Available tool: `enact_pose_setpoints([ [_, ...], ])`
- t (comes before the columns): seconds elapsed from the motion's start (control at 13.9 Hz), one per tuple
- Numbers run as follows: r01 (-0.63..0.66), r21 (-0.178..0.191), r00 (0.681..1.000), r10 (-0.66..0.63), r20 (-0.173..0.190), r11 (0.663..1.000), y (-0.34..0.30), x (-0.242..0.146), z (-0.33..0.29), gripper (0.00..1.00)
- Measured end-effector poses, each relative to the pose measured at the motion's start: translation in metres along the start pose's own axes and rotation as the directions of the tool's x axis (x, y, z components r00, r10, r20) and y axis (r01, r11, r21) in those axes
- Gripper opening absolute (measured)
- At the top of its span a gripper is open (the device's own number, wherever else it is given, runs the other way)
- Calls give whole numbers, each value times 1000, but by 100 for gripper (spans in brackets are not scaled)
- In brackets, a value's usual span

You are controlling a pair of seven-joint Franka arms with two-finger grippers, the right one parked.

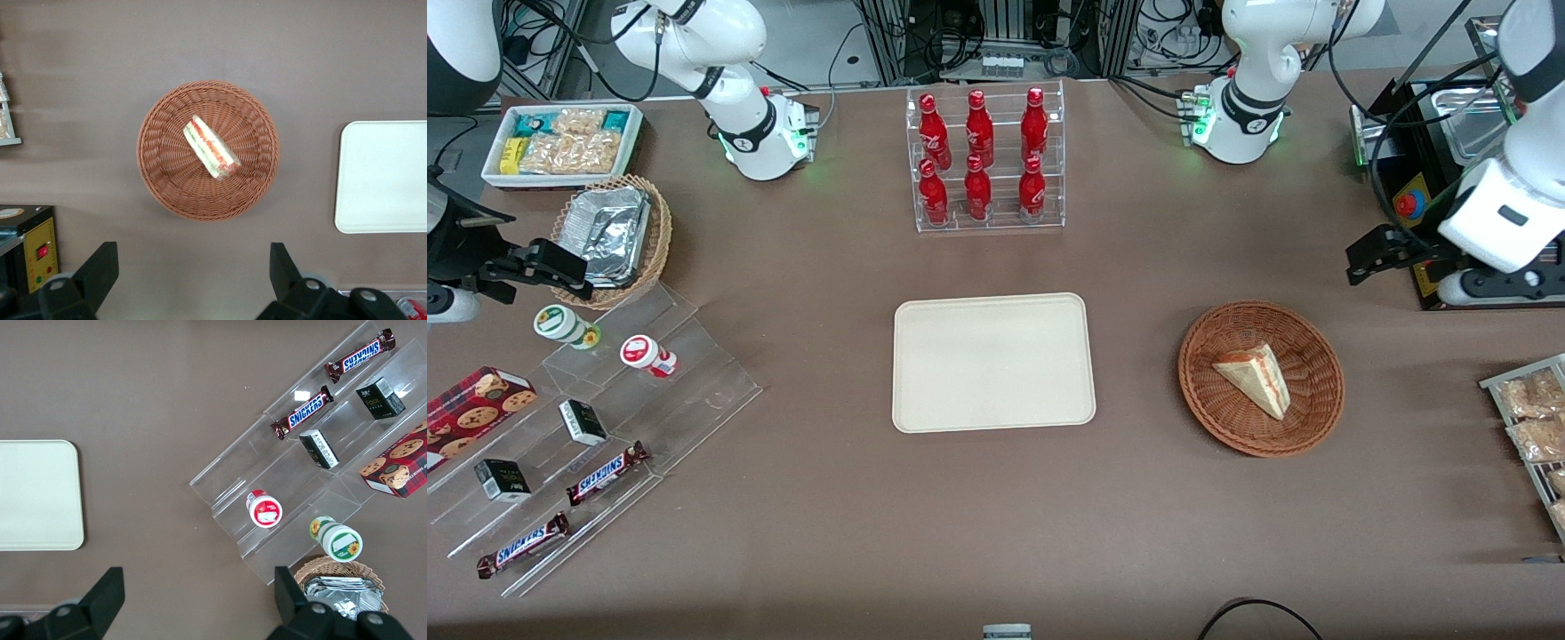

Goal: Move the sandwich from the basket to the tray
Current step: 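Move the left gripper toward the wicker basket with the sandwich, then lower the open left gripper over the wrapped sandwich in the basket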

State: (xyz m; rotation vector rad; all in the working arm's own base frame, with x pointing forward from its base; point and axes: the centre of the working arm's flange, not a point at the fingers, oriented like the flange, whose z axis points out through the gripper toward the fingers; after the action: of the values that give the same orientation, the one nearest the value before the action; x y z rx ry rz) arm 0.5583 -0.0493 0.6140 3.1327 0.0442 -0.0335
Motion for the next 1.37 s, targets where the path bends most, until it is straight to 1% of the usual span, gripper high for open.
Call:
enact_pose_setpoints([
  [0.22, -60, 1, 998, 60, 8, 998, -6, -2, -4, 100],
  [0.43, -68, 4, 998, 67, 18, 998, -6, -3, -3, 100],
  [0.58, -68, 23, 997, 67, 23, 997, -8, -2, 0, 100],
  [0.65, -68, 29, 997, 67, 33, 997, -9, -1, 5, 100],
  [0.72, -68, 32, 997, 67, 43, 997, -9, 1, 14, 100],
  [0.79, -69, 34, 997, 68, 44, 997, -9, 4, 26, 100],
  [0.94, -65, 34, 997, 64, 38, 997, -9, 10, 57, 100],
  [1.15, -16, 34, 1000, 15, 22, 999, -8, 14, 103, 100],
  [1.22, 18, 33, 1000, -19, 12, 999, -8, 14, 118, 100],
  [1.37, 135, 27, 991, -135, -20, 990, -7, 13, 148, 100],
])
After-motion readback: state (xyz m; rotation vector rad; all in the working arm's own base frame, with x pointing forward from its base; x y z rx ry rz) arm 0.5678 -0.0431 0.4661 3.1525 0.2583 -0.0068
